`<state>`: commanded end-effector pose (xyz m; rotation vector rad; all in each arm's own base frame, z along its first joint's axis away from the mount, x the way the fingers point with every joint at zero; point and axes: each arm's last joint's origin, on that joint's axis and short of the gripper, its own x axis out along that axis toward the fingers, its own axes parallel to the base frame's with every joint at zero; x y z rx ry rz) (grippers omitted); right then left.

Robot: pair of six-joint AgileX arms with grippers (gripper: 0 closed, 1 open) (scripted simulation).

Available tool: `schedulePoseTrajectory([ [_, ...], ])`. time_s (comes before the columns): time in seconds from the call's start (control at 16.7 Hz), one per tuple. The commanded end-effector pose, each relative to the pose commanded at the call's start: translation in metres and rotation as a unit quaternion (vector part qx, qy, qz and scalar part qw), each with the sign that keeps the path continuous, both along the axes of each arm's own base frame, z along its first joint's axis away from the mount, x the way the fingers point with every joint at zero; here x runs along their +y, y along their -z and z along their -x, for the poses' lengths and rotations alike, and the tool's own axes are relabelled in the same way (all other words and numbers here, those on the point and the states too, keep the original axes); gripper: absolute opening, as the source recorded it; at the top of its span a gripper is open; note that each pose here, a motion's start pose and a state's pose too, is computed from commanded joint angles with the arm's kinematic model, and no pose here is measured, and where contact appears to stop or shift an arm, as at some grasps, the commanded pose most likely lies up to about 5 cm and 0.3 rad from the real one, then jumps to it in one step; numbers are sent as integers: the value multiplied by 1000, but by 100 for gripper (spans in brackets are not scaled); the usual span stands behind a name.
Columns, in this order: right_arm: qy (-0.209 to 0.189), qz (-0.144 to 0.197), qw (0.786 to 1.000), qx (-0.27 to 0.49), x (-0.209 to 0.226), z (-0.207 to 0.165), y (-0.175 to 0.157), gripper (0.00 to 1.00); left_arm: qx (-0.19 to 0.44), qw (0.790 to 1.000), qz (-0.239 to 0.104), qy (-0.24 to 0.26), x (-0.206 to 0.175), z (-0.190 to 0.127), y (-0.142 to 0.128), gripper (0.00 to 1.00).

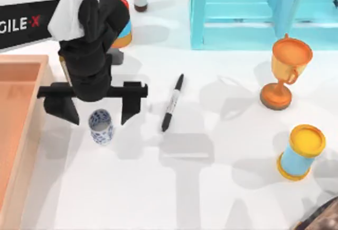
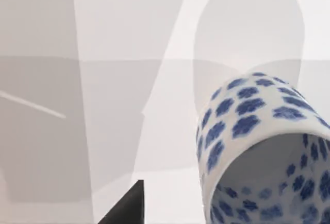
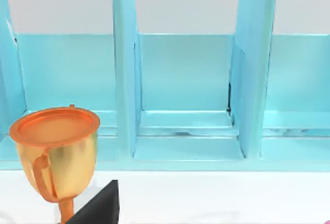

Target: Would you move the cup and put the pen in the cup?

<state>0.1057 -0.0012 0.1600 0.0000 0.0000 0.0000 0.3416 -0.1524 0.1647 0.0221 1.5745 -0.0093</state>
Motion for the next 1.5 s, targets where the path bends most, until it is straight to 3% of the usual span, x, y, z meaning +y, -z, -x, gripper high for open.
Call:
schedulePoseTrajectory([
  [0.6,0,0,1000,0,0,0,0,100,2,1000,-1,-2,-1,-3,-8,100],
  [0.78,0,0,1000,0,0,0,0,100,5,1000,-2,-2,-5,-10,-37,100],
  [1.2,0,0,1000,0,0,0,0,100,3,1000,-1,0,-2,-4,-136,100],
  [1.5,0,0,1000,0,0,0,0,100,0,1000,0,0,0,0,-150,100],
])
